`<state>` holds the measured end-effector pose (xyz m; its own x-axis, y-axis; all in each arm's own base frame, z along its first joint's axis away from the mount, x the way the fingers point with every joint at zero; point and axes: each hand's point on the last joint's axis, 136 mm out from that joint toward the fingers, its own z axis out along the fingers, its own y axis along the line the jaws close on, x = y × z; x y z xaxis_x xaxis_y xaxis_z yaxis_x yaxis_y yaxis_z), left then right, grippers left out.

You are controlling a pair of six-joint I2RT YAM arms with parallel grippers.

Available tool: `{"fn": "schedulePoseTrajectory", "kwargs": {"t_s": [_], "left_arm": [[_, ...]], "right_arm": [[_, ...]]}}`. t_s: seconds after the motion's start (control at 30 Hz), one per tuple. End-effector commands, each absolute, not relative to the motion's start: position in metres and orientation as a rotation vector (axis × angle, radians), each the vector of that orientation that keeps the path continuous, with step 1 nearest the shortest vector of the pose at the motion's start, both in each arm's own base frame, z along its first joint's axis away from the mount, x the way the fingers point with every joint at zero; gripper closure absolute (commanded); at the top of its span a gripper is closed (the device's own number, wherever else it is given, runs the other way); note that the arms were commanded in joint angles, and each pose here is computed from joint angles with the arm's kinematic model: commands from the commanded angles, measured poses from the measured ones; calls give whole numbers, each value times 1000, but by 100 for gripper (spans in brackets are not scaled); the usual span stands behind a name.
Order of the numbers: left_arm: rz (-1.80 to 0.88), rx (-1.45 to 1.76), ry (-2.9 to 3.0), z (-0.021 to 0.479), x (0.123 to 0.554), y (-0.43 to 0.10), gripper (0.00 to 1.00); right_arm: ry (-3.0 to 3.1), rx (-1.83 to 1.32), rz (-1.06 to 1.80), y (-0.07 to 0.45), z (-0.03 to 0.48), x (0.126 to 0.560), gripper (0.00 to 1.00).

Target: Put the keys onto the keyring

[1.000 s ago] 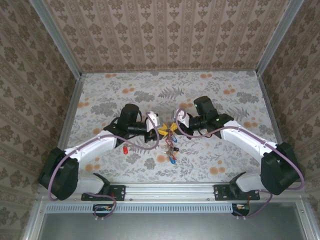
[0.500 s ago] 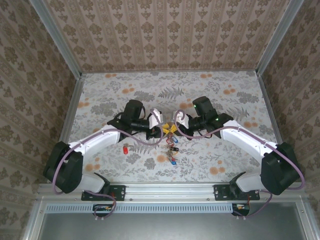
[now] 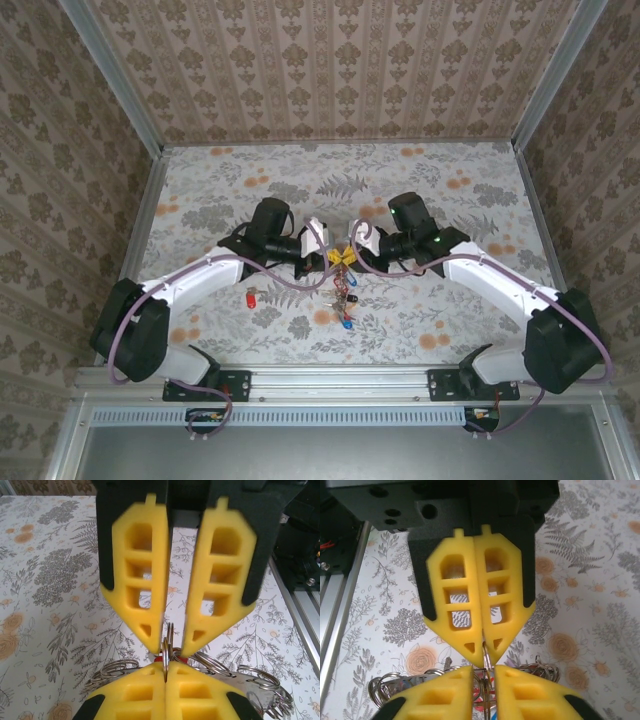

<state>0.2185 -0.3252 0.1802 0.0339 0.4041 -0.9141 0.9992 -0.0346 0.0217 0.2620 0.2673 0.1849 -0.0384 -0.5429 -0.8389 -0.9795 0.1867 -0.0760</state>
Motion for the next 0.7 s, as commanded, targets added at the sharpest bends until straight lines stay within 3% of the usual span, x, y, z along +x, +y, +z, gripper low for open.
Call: {"fn": "schedulePoseTrajectory", "kwargs": {"t_s": [0.0, 0.37, 0.47, 0.63, 0.67], "left_arm": [[-1016, 1504, 1437, 187, 221, -328, 100], [-1062, 1481, 1397, 194, 218, -330, 100], [-1072, 1480, 1391, 195, 216, -330, 100], [-1090, 1453, 1385, 196, 217, -331, 100], [-1094, 1445, 1383, 197, 217, -332, 100]], "right_arm": [[1677, -1417, 665, 256, 190, 261, 74], [1708, -1412, 664, 252, 176, 267, 71], [1709, -1410, 663, 255, 175, 272, 79], [1680, -1397, 673, 260, 180, 277, 100], [1675, -1391, 681, 261, 180, 278, 100]]}}
